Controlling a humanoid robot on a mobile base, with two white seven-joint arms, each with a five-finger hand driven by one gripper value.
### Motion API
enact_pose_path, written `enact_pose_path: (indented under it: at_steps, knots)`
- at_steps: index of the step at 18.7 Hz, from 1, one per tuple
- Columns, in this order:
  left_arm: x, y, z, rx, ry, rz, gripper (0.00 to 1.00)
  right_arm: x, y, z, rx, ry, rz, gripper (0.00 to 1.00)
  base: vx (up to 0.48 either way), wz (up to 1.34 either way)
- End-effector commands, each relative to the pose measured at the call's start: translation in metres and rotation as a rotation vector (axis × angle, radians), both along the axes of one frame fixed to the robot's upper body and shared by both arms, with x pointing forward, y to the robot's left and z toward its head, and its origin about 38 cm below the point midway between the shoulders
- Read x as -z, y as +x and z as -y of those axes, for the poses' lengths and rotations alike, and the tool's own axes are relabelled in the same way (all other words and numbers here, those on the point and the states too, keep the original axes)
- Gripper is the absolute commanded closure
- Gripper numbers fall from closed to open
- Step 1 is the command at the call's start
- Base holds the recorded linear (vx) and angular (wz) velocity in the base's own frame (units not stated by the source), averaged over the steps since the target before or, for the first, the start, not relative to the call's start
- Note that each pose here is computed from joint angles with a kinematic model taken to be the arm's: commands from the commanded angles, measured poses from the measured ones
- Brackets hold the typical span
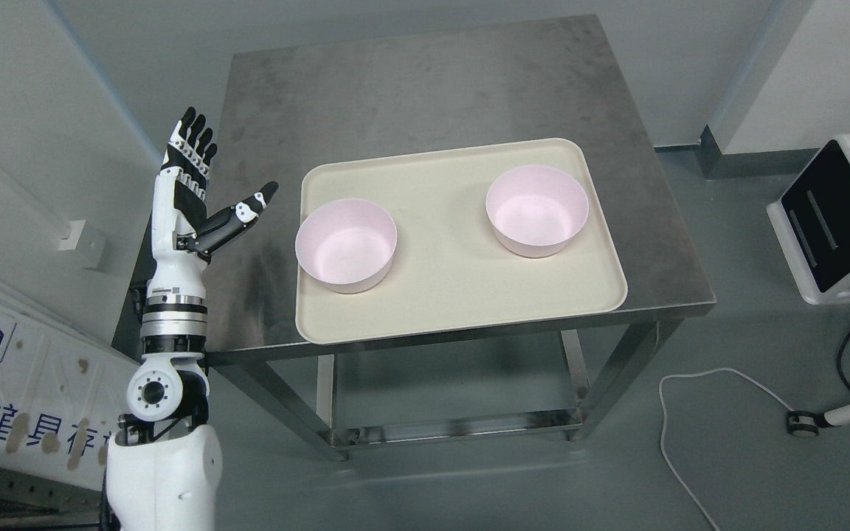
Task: Stack pink IKEA bowls on left shelf middle
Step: 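Reach the left hand toward the pink bowl nearer the robot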
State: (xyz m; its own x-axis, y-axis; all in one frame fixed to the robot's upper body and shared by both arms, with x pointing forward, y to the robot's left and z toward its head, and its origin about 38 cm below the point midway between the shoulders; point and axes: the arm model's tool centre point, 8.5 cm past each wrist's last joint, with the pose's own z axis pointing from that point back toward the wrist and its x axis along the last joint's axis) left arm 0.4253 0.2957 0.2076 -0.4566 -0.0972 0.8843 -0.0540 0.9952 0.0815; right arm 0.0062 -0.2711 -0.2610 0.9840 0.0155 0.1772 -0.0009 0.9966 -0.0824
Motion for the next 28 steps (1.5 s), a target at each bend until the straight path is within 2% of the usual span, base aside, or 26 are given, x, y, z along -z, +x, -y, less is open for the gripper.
enact_pose_path:
  at_steps: [1, 3, 5, 7, 8, 10, 13, 15, 18, 23, 28]
  knots:
    - [-0.013, -0.009, -0.057, -0.102, 0.080, 0.009, 0.00, -0.001, 0.000, 0.011, 0.002, -0.018, -0.001, 0.00, 0.016, -0.01]
    - [-0.024, -0.013, -0.080, -0.081, 0.191, -0.007, 0.00, -0.001, 0.000, 0.011, 0.002, -0.018, -0.001, 0.00, 0.000, 0.00]
    - [-0.031, -0.010, -0.075, 0.087, 0.350, -0.058, 0.00, -0.001, 0.000, 0.011, 0.002, -0.018, -0.001, 0.00, -0.014, 0.02]
    - [-0.040, 0.005, -0.047, 0.254, 0.414, -0.119, 0.01, -0.001, 0.000, 0.011, 0.002, -0.018, -0.001, 0.00, -0.006, 0.01]
    - [-0.048, 0.019, -0.019, 0.358, 0.424, -0.169, 0.01, -0.001, 0.000, 0.011, 0.002, -0.018, -0.001, 0.00, 0.000, 0.00]
    - [-0.057, 0.036, 0.018, 0.454, 0.414, -0.256, 0.01, -0.001, 0.000, 0.011, 0.002, -0.018, -0.001, 0.00, 0.000, 0.00]
    - [-0.060, 0.049, 0.038, 0.507, 0.432, -0.317, 0.03, -0.001, 0.000, 0.011, 0.002, -0.018, -0.001, 0.00, 0.000, 0.00]
    - [-0.056, 0.047, 0.042, 0.565, 0.461, -0.350, 0.06, -0.001, 0.000, 0.011, 0.002, -0.018, -0.001, 0.00, 0.000, 0.00]
    - [-0.050, 0.040, 0.036, 0.642, 0.521, -0.395, 0.14, -0.001, 0.000, 0.011, 0.002, -0.018, -0.001, 0.00, 0.000, 0.00]
    - [-0.059, 0.038, 0.016, 0.632, 0.612, -0.427, 0.19, -0.001, 0.000, 0.011, 0.002, -0.018, -0.001, 0.00, 0.000, 0.00]
    - [-0.055, 0.049, 0.041, 0.607, 0.770, -0.466, 0.21, -0.001, 0.000, 0.011, 0.002, -0.018, -0.001, 0.00, 0.000, 0.00]
